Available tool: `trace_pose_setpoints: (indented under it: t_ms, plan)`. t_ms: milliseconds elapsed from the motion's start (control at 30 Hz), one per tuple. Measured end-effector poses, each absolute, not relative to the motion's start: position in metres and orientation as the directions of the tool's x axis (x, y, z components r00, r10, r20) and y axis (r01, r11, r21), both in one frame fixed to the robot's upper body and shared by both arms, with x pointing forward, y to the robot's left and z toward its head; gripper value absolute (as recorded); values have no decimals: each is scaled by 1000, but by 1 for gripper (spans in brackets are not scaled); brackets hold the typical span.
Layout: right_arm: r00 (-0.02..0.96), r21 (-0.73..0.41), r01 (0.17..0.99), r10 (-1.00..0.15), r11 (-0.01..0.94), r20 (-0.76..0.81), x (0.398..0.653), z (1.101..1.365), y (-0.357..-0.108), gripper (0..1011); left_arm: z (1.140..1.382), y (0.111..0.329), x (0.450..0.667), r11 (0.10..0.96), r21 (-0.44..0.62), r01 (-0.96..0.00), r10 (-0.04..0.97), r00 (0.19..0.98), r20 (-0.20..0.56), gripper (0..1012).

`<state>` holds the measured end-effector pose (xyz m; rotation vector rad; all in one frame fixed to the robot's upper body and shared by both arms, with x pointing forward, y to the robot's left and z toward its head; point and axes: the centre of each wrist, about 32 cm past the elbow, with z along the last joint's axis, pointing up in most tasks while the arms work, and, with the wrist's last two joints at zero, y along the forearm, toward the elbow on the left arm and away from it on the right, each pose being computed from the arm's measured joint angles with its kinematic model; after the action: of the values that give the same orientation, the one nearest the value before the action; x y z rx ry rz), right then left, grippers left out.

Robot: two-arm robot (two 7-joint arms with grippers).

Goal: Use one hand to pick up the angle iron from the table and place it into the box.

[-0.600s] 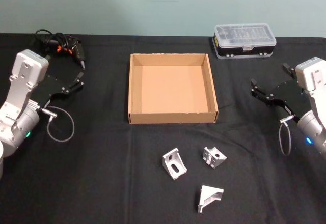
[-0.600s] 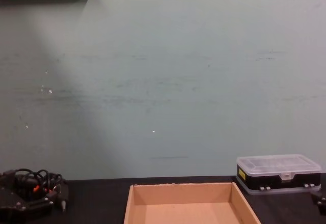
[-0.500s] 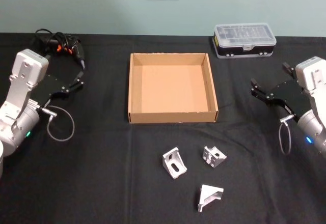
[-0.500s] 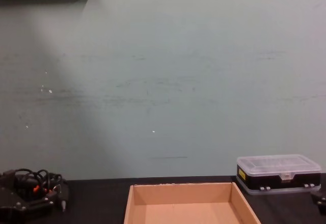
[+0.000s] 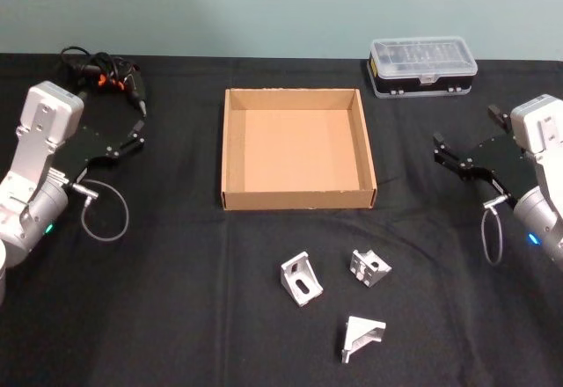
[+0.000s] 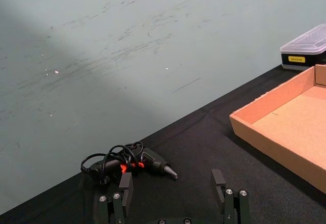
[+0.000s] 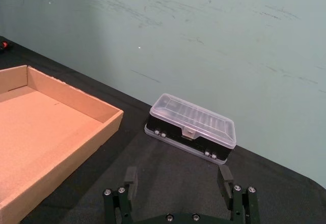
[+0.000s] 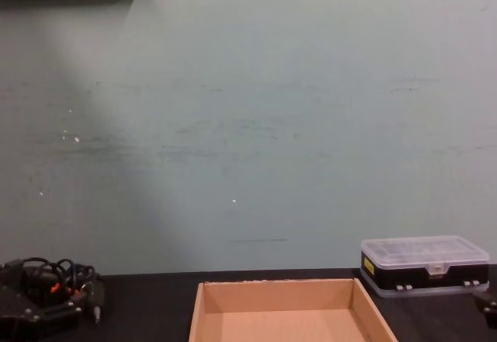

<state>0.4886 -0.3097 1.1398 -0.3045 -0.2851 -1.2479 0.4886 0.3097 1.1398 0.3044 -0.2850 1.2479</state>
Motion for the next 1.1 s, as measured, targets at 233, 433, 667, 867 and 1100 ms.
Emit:
trace_pose_setpoints:
  t_ms: [233, 433, 667, 867, 1100]
  plan:
    - [292, -70, 955, -880, 287, 374, 489, 1140, -310, 1000, 1140, 310, 489, 287, 70, -955, 880, 292, 374, 1000]
    - [292, -70, 955, -880, 287, 374, 489, 1140, -310, 1000, 1140, 310, 489, 287, 70, -955, 880, 292, 374, 1000]
    - [292, -70, 955, -880, 287, 374, 489, 1140, -310, 1000, 1140, 310, 489, 287, 70, -955, 880, 292, 374, 1000]
    - [292, -70, 955, -880, 287, 374, 489, 1140, -310, 1000, 1140, 310, 489, 287, 70, -955, 880, 292, 374, 1000]
    - [292, -70, 955, -880, 287, 374, 489, 1140, -310, 1000, 1140, 310, 489, 287, 70, -955, 880, 292, 374, 1000]
